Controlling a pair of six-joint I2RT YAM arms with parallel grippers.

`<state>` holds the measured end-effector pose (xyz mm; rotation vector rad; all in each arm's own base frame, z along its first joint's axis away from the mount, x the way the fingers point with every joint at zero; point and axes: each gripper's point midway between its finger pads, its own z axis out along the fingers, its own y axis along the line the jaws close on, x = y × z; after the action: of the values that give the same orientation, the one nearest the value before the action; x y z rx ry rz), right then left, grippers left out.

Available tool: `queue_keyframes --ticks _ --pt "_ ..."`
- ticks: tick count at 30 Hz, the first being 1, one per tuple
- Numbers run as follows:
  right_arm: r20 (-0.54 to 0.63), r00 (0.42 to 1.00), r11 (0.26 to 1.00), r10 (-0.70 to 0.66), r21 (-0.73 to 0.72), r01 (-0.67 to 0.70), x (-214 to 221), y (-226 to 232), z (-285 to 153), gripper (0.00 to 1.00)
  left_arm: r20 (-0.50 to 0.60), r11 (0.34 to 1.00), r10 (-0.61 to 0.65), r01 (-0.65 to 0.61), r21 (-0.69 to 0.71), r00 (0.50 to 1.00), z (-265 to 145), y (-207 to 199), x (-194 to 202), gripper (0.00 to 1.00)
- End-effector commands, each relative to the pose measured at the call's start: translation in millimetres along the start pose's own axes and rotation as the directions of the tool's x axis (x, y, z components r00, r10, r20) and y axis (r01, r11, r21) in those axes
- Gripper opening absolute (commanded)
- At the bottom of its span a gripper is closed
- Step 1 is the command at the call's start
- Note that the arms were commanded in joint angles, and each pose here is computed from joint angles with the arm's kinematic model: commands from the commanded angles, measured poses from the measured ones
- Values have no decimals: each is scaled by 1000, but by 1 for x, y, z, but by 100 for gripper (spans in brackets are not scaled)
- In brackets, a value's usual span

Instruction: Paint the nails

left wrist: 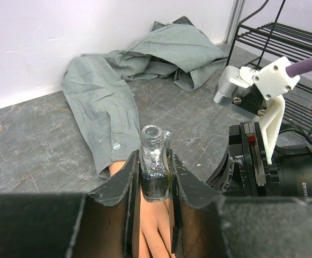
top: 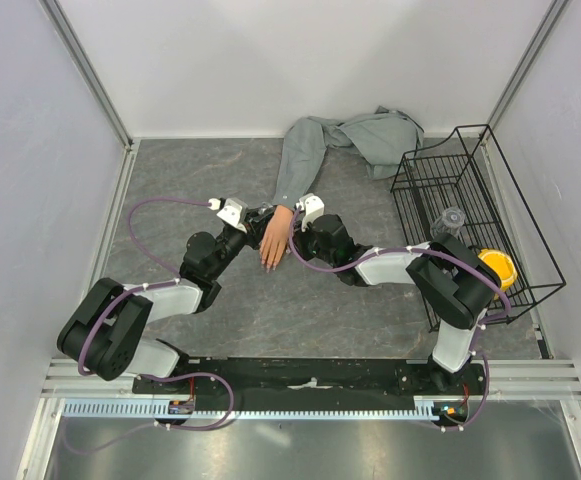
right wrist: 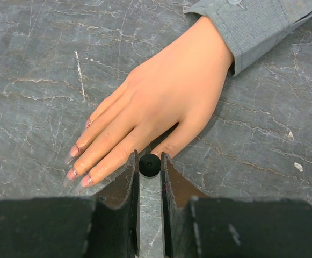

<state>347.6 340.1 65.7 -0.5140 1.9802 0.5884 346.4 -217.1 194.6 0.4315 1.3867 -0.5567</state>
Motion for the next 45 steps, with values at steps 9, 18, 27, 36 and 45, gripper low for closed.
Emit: queue_keyframes --ticks 9,18,27,36,45 --pt "21 1000 999 18 -34 -18 -5 5 2 0 54 999 48 -47 -15 997 4 4 -14 2" --pt "19 1000 999 19 -40 -18 -5 7 1 0 54 999 48 -47 -12 997 4 3 -14 2" --pt "20 1000 999 23 -42 -22 -5 8 0 0 52 999 47 -47 -11 998 4 3 -13 2" --pt "27 999 1000 25 -15 -24 -7 2 3 0 52 999 46 -45 -11 998 4 3 -13 2" --pt "35 999 1000 25 9 -25 -9 -3 7 0 52 999 44 -44 -11 998 4 3 -13 2"
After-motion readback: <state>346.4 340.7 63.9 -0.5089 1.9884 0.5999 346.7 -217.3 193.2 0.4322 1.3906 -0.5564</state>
